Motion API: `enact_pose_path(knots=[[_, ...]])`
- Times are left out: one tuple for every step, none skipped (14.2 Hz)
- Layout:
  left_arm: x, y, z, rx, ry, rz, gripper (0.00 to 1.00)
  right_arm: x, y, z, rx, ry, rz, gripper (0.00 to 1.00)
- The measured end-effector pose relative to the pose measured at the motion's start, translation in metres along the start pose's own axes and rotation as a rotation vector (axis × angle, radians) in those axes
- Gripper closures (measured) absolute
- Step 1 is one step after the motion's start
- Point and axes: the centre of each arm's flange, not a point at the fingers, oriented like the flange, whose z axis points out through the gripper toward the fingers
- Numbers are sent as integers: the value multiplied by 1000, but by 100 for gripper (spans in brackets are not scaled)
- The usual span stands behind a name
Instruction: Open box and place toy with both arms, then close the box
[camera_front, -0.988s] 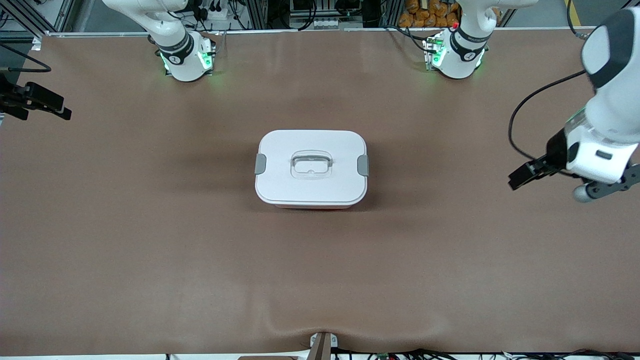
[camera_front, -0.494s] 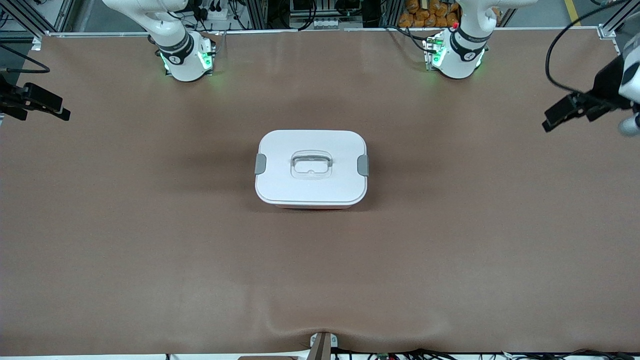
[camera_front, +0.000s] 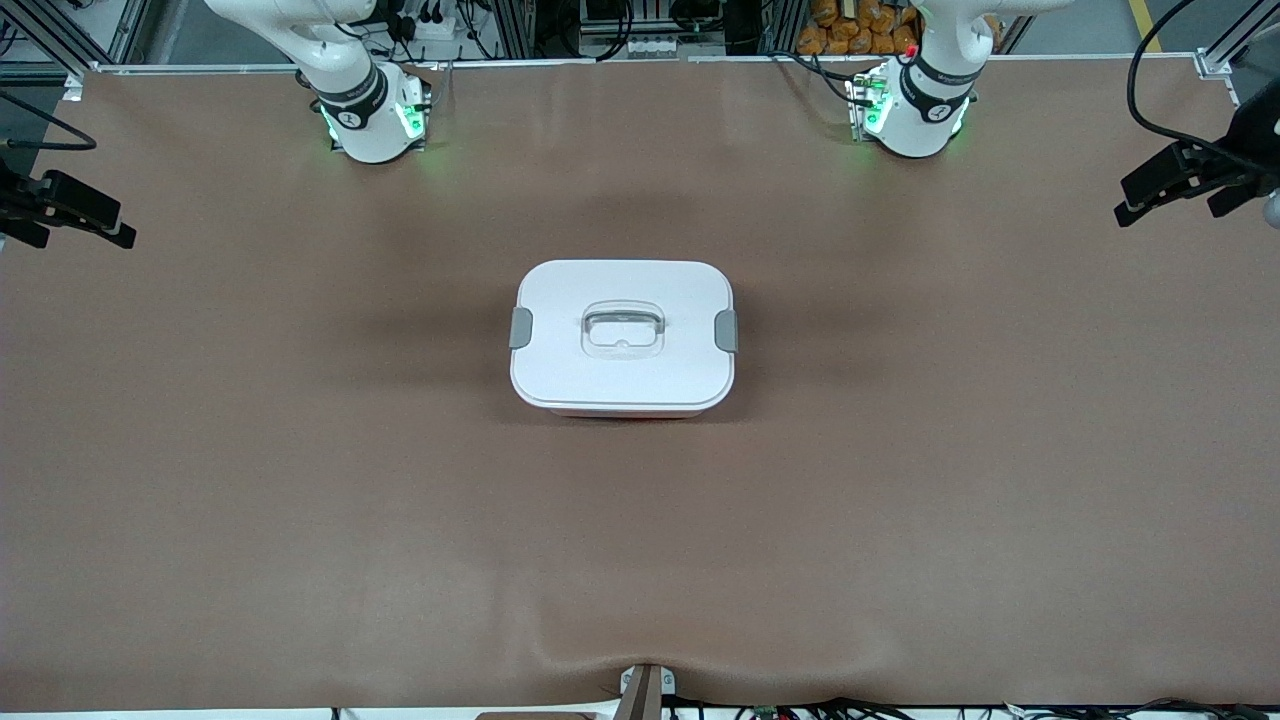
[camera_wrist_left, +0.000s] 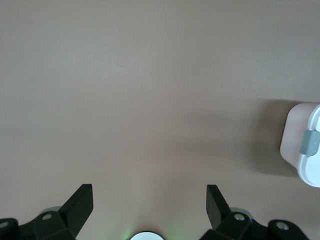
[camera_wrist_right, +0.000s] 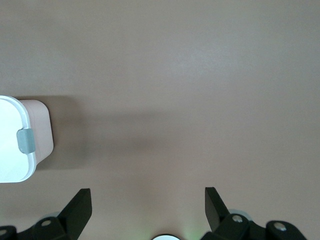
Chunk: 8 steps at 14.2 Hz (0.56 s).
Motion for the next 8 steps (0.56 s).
enact_pose_path(knots=[[5,-4,5,0,-5,-1,0,0,0,0,0,0,0,0],[9,-7,10,-1,-6,0,0,0,1,0,0,0,1,0],[13,-8,13,-1,-8,-2,0,0,1,0,0,0,2,0],[14,-8,15,-1,-9,-2,0,0,2,0,0,0,3,0],[15,-8,16,-1,-9,-2,0,0,3,0,0,0,5,0],[15,-7,16,-5,-8,-2,0,0,3,0,0,0,6,0],[15,-6,15,-21,-9,-1,0,0,4,0,0,0,7,0],[15,-4,15,-40,-10,-3,0,0,4,0,0,0,8,0]])
